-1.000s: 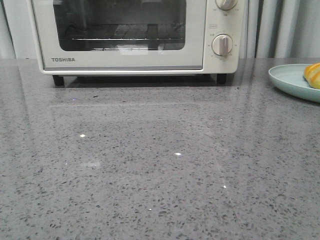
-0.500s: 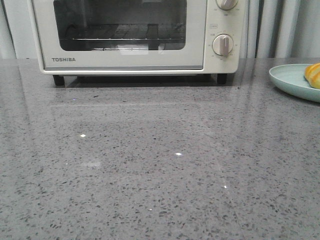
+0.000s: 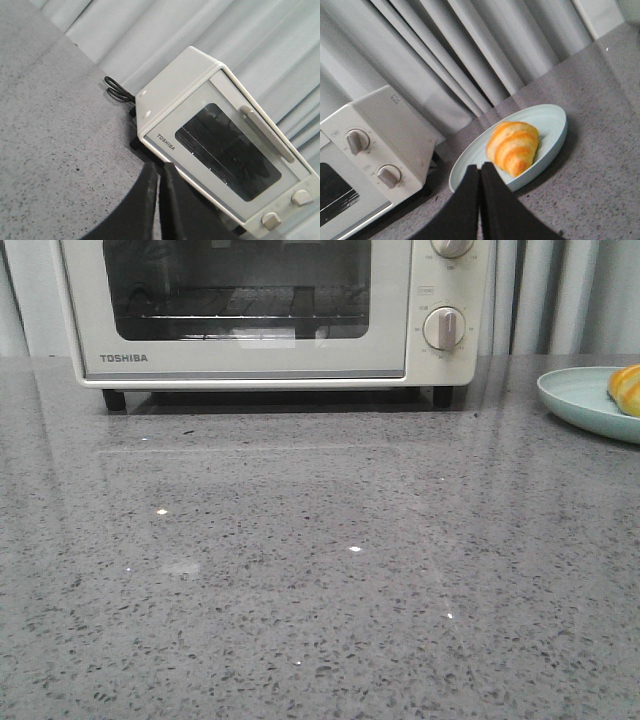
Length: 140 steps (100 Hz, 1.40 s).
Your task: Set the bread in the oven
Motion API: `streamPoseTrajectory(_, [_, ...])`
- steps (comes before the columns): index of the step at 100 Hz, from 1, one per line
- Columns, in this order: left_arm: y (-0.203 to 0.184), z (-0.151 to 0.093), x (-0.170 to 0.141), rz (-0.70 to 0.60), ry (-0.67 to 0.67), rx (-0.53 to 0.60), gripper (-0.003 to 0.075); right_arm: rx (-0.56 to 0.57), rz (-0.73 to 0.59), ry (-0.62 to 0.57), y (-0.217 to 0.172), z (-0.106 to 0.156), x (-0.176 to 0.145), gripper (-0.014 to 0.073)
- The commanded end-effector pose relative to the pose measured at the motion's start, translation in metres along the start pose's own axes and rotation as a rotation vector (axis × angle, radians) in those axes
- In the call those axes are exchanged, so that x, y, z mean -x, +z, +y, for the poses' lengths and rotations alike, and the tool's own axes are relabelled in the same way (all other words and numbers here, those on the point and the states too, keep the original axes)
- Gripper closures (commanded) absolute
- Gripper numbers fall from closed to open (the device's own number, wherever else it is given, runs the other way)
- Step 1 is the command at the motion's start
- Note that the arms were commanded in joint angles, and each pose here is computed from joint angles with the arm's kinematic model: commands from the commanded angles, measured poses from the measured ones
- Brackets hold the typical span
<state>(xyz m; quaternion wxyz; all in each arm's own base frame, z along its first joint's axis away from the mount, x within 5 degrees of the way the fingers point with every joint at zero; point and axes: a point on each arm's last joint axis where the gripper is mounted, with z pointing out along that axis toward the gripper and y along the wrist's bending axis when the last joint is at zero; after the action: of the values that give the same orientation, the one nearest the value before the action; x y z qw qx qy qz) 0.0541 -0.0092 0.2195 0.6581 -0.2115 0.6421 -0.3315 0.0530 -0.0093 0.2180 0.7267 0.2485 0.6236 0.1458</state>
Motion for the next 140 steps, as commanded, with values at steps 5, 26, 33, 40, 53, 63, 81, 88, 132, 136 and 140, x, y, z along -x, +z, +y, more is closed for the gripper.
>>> streamPoseTrajectory(5, [-0.005, -0.041, 0.036, -0.055, 0.273, -0.108, 0.0741, 0.064, -0.021, -0.006, -0.008, 0.026, 0.032, 0.0643])
streamPoseTrajectory(26, [0.030, -0.089, 0.072, 0.087, 0.434, -0.136, 0.0741, 0.086, 0.141, -0.270, -0.010, 0.051, 0.055, 0.0643])
streamPoseTrajectory(33, [0.050, -0.099, 0.075, 0.144, 0.436, -0.137, 0.0741, 0.094, 0.166, -0.333, -0.009, 0.057, 0.062, 0.0643])
streamPoseTrajectory(40, [0.068, -0.109, 0.076, 0.194, 0.473, -0.147, 0.0741, 0.101, 0.161, -0.338, -0.010, 0.062, 0.069, 0.0643])
streamPoseTrajectory(53, [0.105, -0.130, 0.075, 0.269, 0.609, -0.194, 0.0741, 0.113, 0.136, -0.340, -0.012, 0.068, 0.078, 0.0643])
streamPoseTrajectory(63, [0.136, -0.152, 0.073, 0.304, 0.667, -0.241, 0.0741, 0.113, 0.138, -0.341, -0.012, 0.068, 0.078, 0.0643])
streamPoseTrajectory(81, [0.188, -0.183, 0.071, 0.327, 0.688, -0.272, 0.0741, 0.113, 0.145, -0.341, -0.012, 0.068, 0.078, 0.0643])
streamPoseTrajectory(88, [0.206, -0.190, 0.070, 0.327, 0.686, -0.272, 0.0741, 0.113, 0.145, -0.341, -0.012, 0.068, 0.078, 0.0643])
streamPoseTrajectory(132, [0.277, -0.193, 0.036, 0.455, 0.697, -0.242, 0.0741, 0.112, 0.147, -0.341, -0.012, 0.068, 0.077, 0.0643])
streamPoseTrajectory(136, [0.280, -0.191, 0.031, 0.462, 0.698, -0.236, 0.0741, 0.112, 0.147, -0.341, -0.012, 0.068, 0.077, 0.0643])
streamPoseTrajectory(140, [0.284, -0.189, 0.029, 0.458, 0.698, -0.232, 0.0741, 0.112, 0.147, -0.341, -0.012, 0.068, 0.077, 0.0643])
